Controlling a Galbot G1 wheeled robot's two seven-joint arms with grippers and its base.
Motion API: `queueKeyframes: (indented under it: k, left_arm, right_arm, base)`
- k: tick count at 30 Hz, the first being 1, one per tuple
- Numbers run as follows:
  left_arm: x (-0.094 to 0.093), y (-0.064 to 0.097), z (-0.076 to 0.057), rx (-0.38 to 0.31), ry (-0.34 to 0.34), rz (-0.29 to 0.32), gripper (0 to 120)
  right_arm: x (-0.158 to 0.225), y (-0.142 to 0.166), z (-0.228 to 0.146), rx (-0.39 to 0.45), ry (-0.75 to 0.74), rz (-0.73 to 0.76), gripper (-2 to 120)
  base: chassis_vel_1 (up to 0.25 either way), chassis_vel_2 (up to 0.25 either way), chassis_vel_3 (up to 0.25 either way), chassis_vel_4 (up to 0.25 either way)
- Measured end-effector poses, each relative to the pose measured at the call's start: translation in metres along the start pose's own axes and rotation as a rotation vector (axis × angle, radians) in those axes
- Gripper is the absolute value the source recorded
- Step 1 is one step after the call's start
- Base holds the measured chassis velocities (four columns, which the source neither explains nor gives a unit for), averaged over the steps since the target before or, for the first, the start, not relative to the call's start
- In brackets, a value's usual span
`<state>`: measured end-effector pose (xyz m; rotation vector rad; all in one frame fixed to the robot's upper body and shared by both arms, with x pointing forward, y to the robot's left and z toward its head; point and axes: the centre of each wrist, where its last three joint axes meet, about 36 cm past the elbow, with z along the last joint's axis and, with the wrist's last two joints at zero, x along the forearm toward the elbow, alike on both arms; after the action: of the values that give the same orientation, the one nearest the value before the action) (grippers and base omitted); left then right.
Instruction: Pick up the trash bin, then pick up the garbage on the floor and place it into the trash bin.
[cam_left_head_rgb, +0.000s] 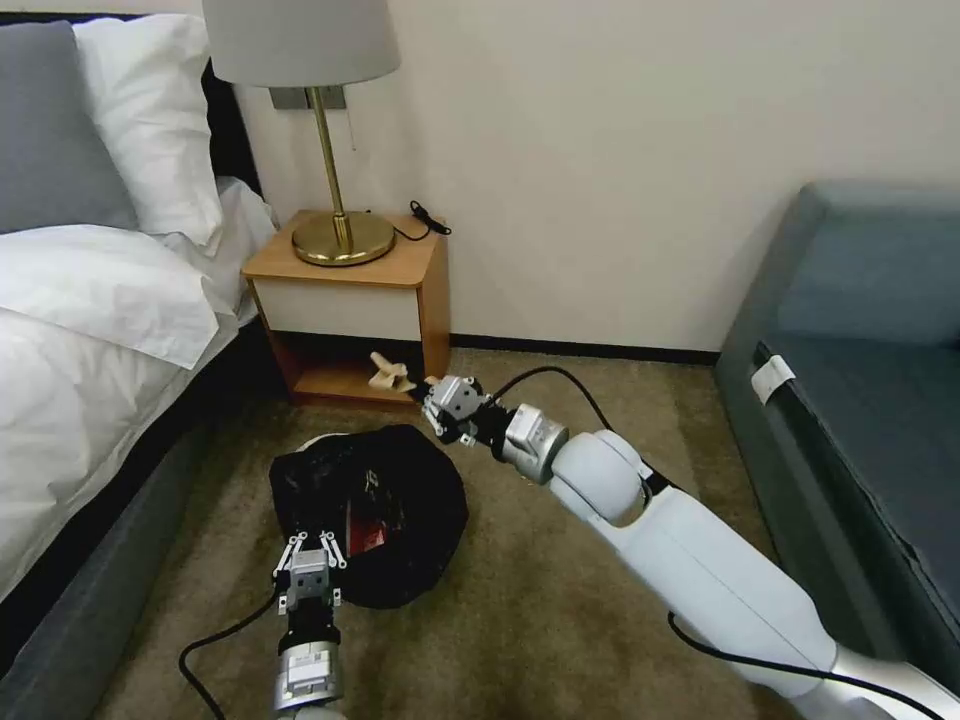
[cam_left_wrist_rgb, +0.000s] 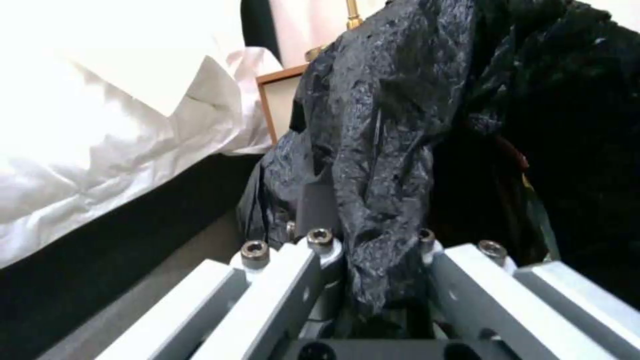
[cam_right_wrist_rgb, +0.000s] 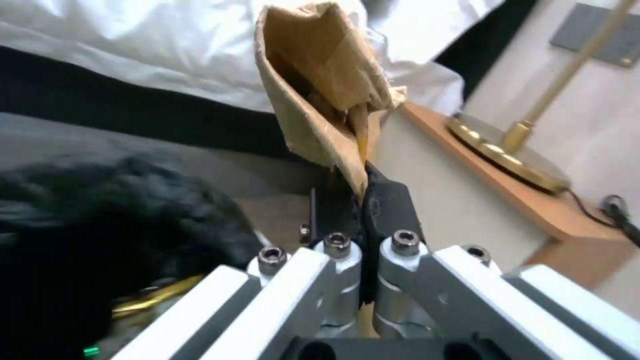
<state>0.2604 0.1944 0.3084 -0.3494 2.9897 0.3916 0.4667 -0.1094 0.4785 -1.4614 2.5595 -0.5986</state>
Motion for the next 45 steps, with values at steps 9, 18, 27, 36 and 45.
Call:
queueKeyframes:
  k: [9,18,27,36,45]
  left_arm:
    - [-0.01,-0.002,0.0,0.013,0.007,-0.029,3]
    - [-0.015,-0.003,-0.004,0.026,0.005,-0.047,3]
    - [-0.018,-0.005,-0.009,0.051,0.004,-0.068,3]
    - [-0.017,-0.009,-0.01,0.077,0.01,-0.104,3]
    - [-0.013,-0.011,-0.01,0.091,0.019,-0.131,3]
  right_arm:
    - [0.0,0.023,-0.005,-0.036,-0.033,-0.076,0]
    - [-0.027,0.035,0.023,-0.08,-0.023,-0.087,0]
    - [-0.045,0.045,0.055,-0.11,0.01,-0.083,0]
    - [-0.049,0.063,0.062,-0.127,0.022,-0.104,0]
    - [-0.048,0.074,0.073,-0.129,0.054,-0.118,0]
  base:
    - [0.0,0.0,0.0,0.0]
    - [0.0,0.0,0.0,0.0]
    - [0.0,0.0,0.0,0.0]
    - [0.0,0.0,0.0,0.0]
    - [0.0,0.0,0.0,0.0]
